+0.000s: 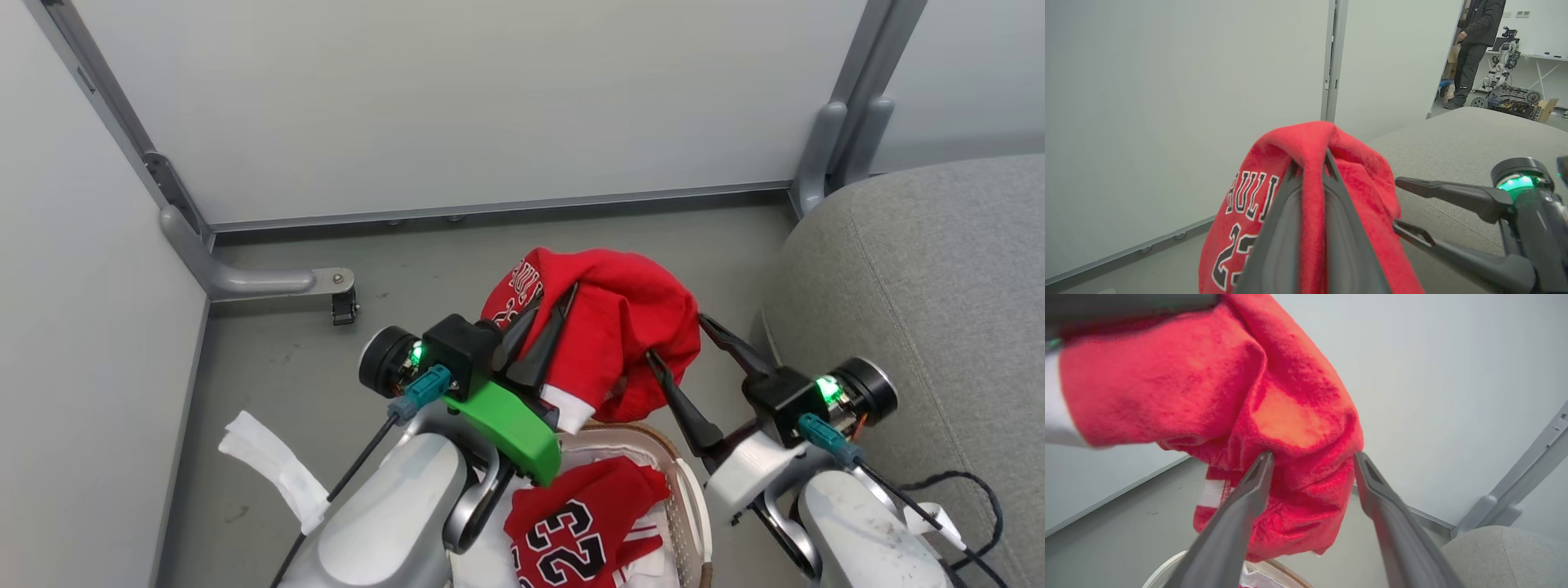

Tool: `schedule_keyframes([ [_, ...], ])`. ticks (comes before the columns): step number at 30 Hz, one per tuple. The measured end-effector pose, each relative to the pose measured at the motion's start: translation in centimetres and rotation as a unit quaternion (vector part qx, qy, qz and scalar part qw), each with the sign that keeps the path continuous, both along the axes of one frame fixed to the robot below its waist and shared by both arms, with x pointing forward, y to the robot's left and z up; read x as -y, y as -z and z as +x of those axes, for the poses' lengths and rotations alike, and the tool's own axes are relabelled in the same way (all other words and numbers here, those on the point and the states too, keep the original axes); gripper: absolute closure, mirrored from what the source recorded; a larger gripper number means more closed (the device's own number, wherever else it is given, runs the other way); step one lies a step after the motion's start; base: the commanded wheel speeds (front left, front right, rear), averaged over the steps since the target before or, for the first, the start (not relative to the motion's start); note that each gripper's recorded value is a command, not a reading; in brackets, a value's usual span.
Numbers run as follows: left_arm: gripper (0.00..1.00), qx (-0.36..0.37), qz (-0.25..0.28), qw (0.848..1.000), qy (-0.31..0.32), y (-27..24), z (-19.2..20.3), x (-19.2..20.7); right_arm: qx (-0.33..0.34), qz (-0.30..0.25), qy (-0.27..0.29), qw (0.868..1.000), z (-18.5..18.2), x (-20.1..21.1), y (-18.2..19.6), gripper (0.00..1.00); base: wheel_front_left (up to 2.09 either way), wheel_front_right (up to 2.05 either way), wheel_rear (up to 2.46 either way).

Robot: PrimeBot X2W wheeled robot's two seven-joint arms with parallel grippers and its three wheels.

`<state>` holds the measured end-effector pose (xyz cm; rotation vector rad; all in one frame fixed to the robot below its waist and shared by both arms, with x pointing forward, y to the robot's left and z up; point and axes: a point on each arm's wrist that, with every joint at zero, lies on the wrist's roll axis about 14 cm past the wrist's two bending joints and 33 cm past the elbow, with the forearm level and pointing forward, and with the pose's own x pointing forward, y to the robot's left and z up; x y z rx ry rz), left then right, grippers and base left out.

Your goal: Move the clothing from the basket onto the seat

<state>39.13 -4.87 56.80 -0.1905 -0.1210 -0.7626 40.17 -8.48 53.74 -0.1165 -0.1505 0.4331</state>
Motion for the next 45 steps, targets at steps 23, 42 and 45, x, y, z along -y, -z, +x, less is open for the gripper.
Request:
schedule_keyframes([
  [23, 1.0, -0.03, 0.008, 0.999, 0.035, 1.7, -3.0, 0.6, -0.023, -0.054, -0.117, 0.991, 1.2, -7.5, 1.2, 1.0, 0.0, 0.0, 0.0],
  [42, 0.0, -0.033, 0.019, 0.996, 0.076, 2.8, -2.1, 4.3, -0.04, 0.038, 0.064, 0.996, -0.1, 4.7, 1.6, 1.0, 0.0, 0.0, 0.0],
  [45, 0.0, -0.036, 0.019, 0.994, 0.104, 3.1, -2.5, 6.2, -0.038, 0.042, 0.108, 0.993, -1.0, 7.9, 1.6, 1.0, 0.0, 0.0, 0.0],
])
